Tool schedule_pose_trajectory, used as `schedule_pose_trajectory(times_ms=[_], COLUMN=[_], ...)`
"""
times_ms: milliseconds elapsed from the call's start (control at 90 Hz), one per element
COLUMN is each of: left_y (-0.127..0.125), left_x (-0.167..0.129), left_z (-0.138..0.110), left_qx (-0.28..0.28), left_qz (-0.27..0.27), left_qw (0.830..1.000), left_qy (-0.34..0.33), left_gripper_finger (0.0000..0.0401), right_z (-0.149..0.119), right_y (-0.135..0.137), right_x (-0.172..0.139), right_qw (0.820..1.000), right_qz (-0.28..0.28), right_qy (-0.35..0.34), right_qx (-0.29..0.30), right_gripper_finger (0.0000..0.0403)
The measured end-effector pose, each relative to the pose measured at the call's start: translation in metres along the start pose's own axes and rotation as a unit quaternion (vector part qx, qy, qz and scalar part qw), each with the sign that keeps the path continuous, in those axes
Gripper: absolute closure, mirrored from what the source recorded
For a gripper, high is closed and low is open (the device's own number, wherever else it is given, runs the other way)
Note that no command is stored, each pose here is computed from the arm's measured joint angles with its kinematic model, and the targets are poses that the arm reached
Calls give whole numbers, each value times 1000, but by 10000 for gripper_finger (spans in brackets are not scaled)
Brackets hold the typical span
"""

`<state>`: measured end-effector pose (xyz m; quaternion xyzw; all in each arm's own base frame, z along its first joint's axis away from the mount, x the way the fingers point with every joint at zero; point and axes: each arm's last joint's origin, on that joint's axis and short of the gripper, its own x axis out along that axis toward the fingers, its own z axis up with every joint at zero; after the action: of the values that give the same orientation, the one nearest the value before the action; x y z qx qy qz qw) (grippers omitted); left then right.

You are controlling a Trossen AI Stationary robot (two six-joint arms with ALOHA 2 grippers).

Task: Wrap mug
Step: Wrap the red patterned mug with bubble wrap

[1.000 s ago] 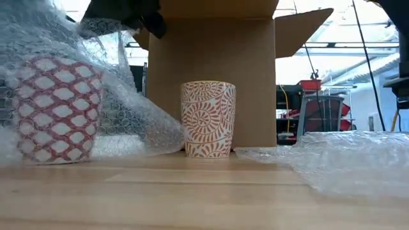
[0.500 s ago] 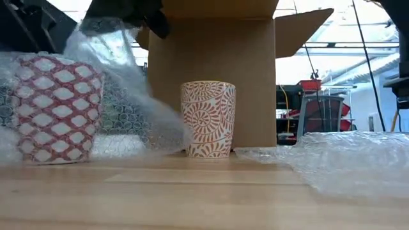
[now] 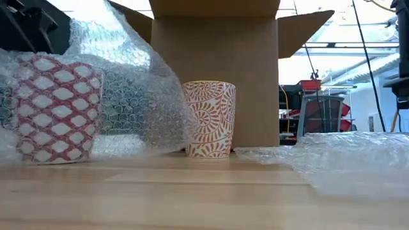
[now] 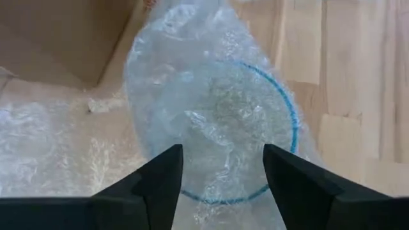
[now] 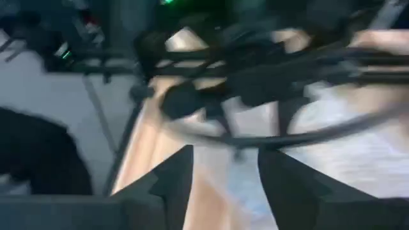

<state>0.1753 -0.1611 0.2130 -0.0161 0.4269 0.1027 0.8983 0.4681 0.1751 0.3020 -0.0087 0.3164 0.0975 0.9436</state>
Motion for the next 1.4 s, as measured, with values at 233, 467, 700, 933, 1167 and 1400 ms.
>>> schedule_pose_trajectory(times_ms=[233,467,700,933,1167,1400], left_y=[0,0,0,0,-1,-3], left_x=[0,0,0,0,0,-1], left_z=[0,-1,0,0,0,2], left_qx=[0,0,-4,-6,-7,-13], left_qz=[-5,-5,-6,-7,-12,-19], left_qw=[1000,1000,1000,1000,1000,1000], left_qy=[7,8,8,8,9,4], left_gripper_finger=[196,196,196,196,196,196], right_z=[-31,-40,-44,-39,-31,-57], right_y=[12,-4,-7,-11,-11,-12], right_x=[46,67,78,77,72,99], right_qw=[989,987,987,987,988,980], right_qz=[-78,-100,-103,-107,-105,-103], right_qy=[36,41,28,35,55,106], right_qx=[-117,-122,-122,-115,-100,-134], right_gripper_finger=[218,218,218,218,229,233])
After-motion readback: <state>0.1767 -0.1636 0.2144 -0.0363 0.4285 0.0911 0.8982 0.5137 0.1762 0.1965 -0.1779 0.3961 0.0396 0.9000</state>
